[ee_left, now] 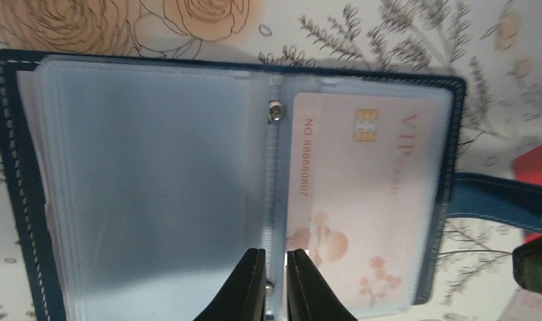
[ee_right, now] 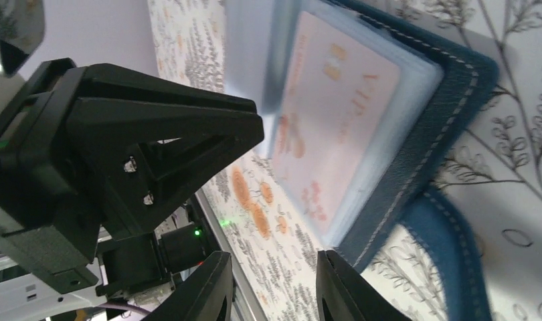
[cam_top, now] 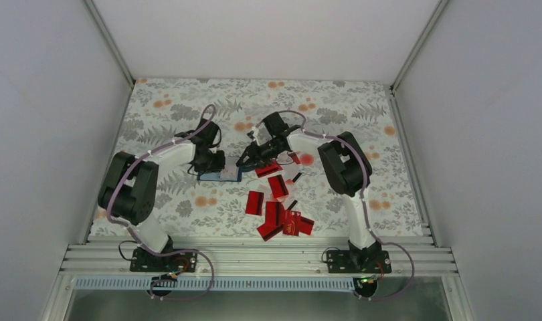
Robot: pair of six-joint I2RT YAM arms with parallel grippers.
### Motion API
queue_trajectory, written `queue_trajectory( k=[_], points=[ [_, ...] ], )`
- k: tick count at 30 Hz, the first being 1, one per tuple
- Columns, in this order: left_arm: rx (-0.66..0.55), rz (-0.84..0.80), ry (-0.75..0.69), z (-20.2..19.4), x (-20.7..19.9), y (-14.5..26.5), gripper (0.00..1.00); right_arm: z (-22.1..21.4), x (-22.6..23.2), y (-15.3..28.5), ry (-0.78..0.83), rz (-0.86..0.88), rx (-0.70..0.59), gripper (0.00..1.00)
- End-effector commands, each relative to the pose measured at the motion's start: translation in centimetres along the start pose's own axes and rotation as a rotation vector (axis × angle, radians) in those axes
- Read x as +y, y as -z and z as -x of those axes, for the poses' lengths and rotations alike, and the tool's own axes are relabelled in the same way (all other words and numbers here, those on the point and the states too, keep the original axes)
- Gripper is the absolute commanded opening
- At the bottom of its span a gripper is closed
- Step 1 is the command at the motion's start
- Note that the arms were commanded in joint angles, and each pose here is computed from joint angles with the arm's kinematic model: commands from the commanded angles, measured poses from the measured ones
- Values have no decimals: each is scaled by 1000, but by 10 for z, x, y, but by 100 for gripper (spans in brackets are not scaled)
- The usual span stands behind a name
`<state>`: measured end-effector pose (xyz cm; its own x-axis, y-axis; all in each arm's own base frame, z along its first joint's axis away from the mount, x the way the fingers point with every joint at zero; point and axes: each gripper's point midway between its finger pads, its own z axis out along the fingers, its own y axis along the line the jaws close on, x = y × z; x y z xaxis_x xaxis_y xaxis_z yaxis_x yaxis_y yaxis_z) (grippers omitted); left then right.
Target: Put the credit cards into the card holder
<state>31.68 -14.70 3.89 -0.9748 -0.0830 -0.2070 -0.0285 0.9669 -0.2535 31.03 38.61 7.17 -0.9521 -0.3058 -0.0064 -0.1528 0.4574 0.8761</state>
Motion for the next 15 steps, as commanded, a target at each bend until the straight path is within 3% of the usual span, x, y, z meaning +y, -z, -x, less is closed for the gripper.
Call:
queue_trajectory(
  k=[1, 15],
  points=[
    [6, 24, -47, 8, 4, -9, 9, 5, -6, -13, -32, -1, 16, 33],
    [49, -21, -72, 9, -5, -26, 5, 14, -27, -28, -75, -28, 39, 33]
  ],
)
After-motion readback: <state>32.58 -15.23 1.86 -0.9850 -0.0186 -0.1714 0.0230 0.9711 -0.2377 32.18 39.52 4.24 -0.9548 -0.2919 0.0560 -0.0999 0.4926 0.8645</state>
